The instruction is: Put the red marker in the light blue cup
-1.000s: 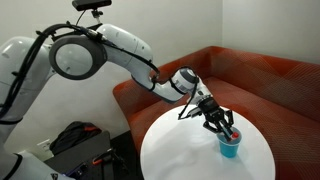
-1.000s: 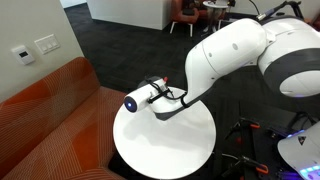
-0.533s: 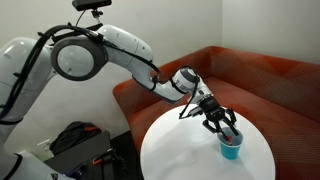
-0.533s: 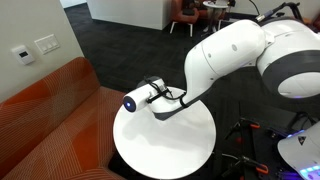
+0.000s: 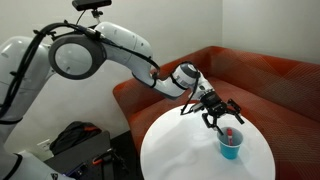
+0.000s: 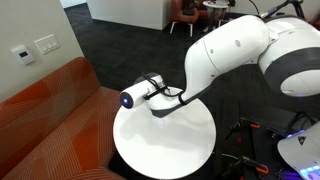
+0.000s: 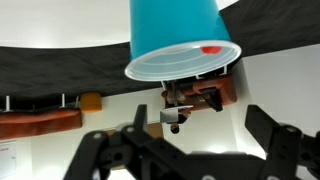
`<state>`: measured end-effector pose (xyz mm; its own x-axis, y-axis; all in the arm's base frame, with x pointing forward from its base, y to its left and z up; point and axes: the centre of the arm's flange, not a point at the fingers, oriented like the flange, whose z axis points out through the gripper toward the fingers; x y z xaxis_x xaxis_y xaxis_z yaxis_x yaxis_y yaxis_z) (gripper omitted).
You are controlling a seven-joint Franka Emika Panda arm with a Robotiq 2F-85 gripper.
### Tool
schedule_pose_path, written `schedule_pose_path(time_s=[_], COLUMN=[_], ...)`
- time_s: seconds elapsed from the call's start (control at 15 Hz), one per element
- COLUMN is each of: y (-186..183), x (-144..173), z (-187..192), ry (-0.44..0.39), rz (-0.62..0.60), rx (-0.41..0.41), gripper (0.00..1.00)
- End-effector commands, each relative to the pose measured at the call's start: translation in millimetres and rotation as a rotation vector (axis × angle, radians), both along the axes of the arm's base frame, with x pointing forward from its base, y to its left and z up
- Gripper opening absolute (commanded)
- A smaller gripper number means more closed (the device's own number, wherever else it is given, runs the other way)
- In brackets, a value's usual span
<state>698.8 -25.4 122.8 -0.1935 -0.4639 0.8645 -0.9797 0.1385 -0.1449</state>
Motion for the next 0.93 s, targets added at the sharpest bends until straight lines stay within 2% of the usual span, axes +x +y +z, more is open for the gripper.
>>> schedule_pose_path(time_s=[0.0,0.6,0.67,0.87], y=[1.6,-6.9,-5.4,-6.3], x=[-10.6,-51.8,-21.4,-23.7], z=[34.4,80.7,61.7,61.7], ry=[-0.043,-0.130,-0.104,-0.099], rz=[-0.030,-0.105,-0.072,-0.072], rx=[0.008,0.018,0.011,0.011], gripper=[1.00,1.00,1.00,1.00])
